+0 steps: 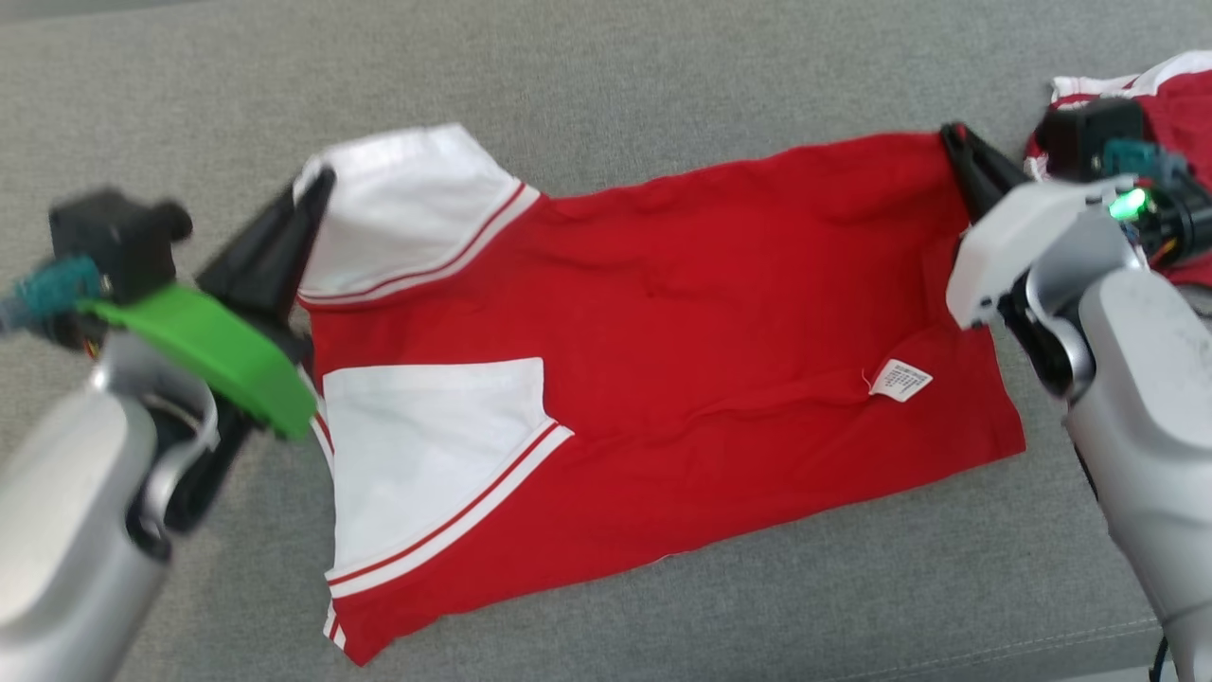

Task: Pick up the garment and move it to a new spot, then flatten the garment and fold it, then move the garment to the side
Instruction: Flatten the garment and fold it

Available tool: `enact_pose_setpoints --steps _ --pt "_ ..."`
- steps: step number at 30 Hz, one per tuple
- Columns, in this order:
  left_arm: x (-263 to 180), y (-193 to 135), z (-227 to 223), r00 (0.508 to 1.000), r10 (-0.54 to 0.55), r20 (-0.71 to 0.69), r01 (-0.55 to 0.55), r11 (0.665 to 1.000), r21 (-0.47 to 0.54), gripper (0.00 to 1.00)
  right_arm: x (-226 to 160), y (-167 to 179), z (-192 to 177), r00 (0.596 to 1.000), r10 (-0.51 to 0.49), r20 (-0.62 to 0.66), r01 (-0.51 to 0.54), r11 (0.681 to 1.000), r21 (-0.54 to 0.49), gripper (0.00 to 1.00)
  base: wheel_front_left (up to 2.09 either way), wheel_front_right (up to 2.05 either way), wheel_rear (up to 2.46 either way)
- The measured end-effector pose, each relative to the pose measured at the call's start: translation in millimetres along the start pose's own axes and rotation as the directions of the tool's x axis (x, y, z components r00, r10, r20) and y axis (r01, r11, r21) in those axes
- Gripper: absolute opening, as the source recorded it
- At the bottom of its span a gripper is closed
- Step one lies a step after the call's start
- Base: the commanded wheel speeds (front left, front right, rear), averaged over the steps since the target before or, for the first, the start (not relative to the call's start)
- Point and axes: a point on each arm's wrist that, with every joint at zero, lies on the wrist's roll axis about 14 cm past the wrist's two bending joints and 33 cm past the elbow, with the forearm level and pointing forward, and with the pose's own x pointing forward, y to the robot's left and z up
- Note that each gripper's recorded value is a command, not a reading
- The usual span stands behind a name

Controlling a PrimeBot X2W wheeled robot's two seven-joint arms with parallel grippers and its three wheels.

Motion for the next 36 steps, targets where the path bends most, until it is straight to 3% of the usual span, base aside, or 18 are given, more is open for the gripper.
enact_pose_setpoints --steps 13,22,23,25,26,27,28,29,36 --pt "-86 -36 -42 0.994 0.113 -0.005 -0.112 0.976 -0.187 0.0 -75 -1 -30 0.998 -0.061 0.028 0.059 0.996 0.063 0.0 0.0 0.0 0.0" --pt "-111 -44 -90 0.981 0.162 -0.108 -0.182 0.958 -0.219 0.0 -100 6 -49 0.995 -0.094 -0.015 0.095 0.992 0.08 0.0 0.0 0.0 0.0" --pt "-112 -45 -94 0.98 0.162 -0.113 -0.184 0.957 -0.224 0.0 -101 7 -50 0.995 -0.096 -0.016 0.097 0.992 0.081 0.05 0.0 0.0 0.0" --pt "-114 -48 -102 0.978 0.165 -0.129 -0.192 0.954 -0.231 0.0 -105 8 -54 0.994 -0.103 -0.024 0.104 0.991 0.086 0.38 0.0 0.0 0.0" --pt "-115 -49 -105 0.977 0.167 -0.133 -0.195 0.953 -0.233 0.05 -107 7 -55 0.994 -0.109 -0.023 0.11 0.99 0.089 0.72 0.0 0.0 0.0" --pt "-116 -50 -107 0.976 0.171 -0.133 -0.199 0.952 -0.233 0.36 -109 6 -56 0.993 -0.117 -0.02 0.119 0.988 0.095 1.0 0.0 0.0 0.0" --pt "-117 -51 -109 0.976 0.174 -0.132 -0.201 0.951 -0.233 0.72 -111 6 -56 0.992 -0.125 -0.016 0.126 0.986 0.105 1.0 0.0 0.0 0.0" --pt "-118 -53 -110 0.976 0.177 -0.127 -0.203 0.95 -0.238 1.0 -113 6 -57 0.991 -0.132 -0.013 0.132 0.985 0.11 1.0 0.0 0.0 0.0" --pt "-127 -50 -99 0.963 0.265 -0.048 -0.268 0.925 -0.268 1.0 -134 -7 -55 0.976 -0.213 0.038 0.204 0.964 0.168 1.0 0.0 0.0 0.0"
